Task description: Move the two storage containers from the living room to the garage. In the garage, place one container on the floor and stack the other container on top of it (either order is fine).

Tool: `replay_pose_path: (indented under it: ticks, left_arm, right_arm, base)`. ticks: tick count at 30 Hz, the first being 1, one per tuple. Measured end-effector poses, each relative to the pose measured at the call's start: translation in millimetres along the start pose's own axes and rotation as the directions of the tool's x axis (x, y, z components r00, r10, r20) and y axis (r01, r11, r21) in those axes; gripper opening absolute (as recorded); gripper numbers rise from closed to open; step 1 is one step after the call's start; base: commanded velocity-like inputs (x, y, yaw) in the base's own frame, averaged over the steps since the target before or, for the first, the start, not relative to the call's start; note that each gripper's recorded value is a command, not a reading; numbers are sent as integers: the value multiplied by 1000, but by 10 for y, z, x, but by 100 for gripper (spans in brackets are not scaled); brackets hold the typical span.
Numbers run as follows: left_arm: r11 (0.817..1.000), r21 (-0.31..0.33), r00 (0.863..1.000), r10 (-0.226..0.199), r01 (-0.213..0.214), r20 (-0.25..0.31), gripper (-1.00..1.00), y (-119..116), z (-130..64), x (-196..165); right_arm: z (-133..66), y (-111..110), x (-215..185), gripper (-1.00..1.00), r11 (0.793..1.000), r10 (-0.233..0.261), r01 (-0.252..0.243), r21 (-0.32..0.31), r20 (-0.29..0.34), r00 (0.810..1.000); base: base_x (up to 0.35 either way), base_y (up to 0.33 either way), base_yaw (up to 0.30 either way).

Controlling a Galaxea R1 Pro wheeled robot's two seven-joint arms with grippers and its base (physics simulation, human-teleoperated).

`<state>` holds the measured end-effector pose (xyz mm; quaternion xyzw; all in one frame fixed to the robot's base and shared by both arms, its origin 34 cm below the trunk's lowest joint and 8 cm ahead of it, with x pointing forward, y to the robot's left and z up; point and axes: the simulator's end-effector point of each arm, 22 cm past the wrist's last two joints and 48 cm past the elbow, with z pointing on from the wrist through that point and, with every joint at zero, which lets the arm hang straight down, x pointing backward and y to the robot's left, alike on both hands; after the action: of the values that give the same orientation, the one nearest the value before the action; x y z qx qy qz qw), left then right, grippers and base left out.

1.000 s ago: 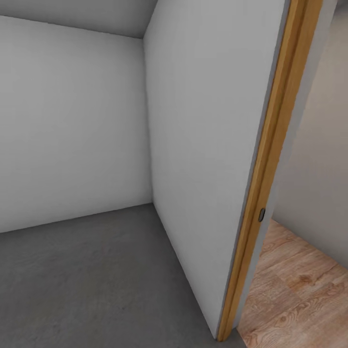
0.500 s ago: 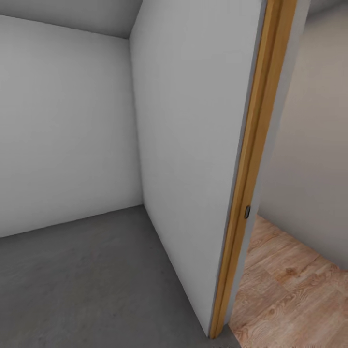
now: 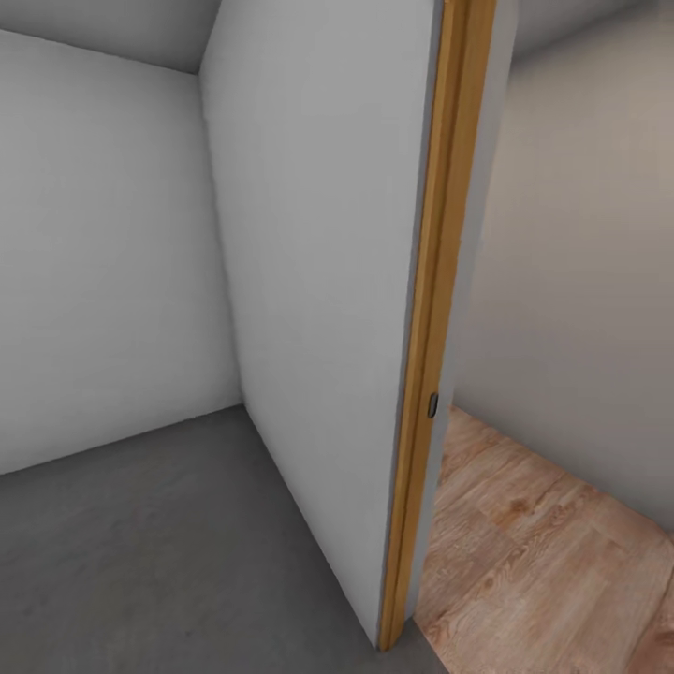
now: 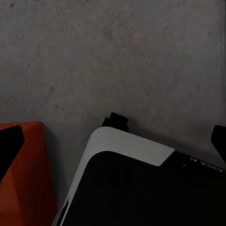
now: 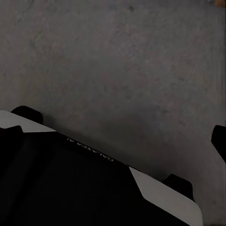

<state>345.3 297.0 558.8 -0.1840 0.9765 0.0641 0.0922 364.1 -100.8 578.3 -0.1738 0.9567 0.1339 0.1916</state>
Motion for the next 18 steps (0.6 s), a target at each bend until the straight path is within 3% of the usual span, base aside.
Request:
replay_pose_path:
  ticks: [18]
  left_arm:
    - [1000,4,1000,-3,2,11,100,-14,-17,-45]
  right_arm:
    - [-11,-9,-43,100,1000,-4,4,3,10,1000]
  base:
    - [0,0,-268]
